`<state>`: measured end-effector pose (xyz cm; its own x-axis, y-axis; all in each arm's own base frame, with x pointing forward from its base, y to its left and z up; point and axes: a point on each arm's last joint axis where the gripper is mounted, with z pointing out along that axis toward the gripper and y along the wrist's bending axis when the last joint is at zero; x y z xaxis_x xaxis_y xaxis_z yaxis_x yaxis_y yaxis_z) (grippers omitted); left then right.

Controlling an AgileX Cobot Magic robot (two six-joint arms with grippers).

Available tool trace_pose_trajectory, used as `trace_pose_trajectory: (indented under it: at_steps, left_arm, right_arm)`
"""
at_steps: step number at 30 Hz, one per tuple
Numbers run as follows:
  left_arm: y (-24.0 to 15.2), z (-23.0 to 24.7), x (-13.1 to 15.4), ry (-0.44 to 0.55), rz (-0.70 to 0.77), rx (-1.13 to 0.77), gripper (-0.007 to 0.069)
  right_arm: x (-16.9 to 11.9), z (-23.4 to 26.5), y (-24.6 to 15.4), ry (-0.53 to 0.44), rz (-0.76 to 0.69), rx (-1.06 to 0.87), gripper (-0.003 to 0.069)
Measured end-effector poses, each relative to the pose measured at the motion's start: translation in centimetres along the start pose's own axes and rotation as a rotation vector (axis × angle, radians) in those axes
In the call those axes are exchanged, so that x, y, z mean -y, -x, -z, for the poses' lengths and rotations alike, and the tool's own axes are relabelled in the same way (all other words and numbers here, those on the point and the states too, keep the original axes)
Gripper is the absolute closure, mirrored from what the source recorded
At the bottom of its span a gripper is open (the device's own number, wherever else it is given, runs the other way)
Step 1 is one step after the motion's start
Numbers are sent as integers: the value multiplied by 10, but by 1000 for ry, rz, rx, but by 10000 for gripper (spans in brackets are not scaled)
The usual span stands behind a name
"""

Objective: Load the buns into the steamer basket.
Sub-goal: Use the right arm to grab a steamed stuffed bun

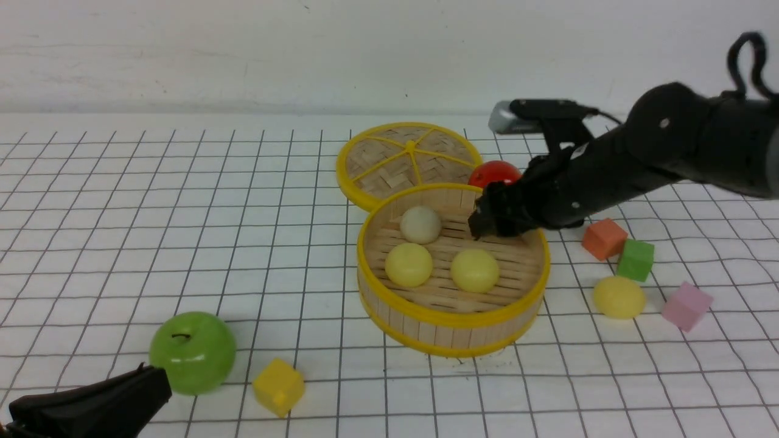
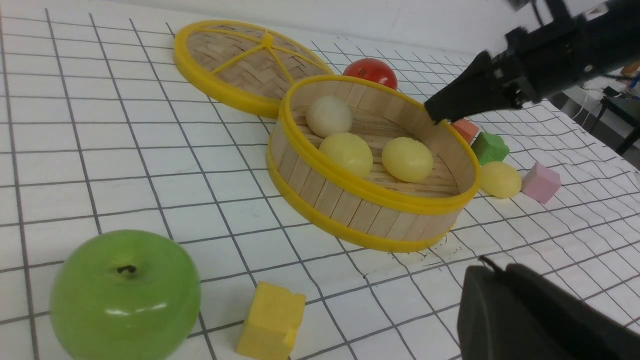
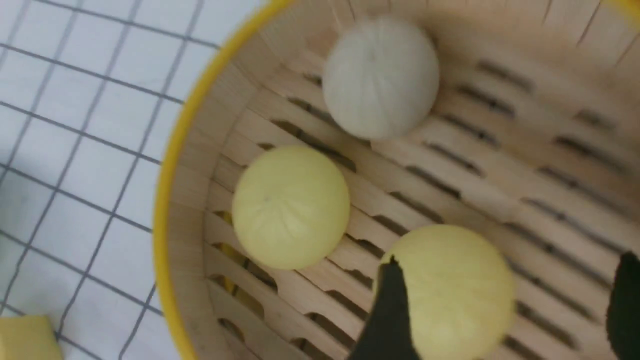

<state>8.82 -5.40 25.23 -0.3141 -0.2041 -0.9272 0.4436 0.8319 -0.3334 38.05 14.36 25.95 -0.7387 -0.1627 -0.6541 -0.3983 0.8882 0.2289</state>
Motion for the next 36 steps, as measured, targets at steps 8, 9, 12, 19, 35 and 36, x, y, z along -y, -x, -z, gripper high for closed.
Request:
trace_pose_trajectory:
  at_steps: [8, 9, 12, 19, 35, 36]
  left_arm:
    - [0, 0, 0, 0, 0, 0, 592]
    - [0, 0, 0, 0, 0, 0, 592]
    - [0, 0, 0, 0, 0, 0, 588]
    - [0, 0, 0, 0, 0, 0, 587]
    - [0, 0, 0, 0, 1, 0, 576]
    - [0, 0, 0, 0, 1, 0, 575]
  right_arm:
    - [45, 42, -19, -209, -86, -241, 231]
    - [47, 41, -20, -218, -89, -249, 236]
    - [71, 22, -31, -282, -186, -307, 314]
    - [97, 0, -37, -323, -256, -276, 368]
    - [111, -24, -47, -322, -300, -280, 369]
    - [112, -27, -48, -322, -301, -283, 371]
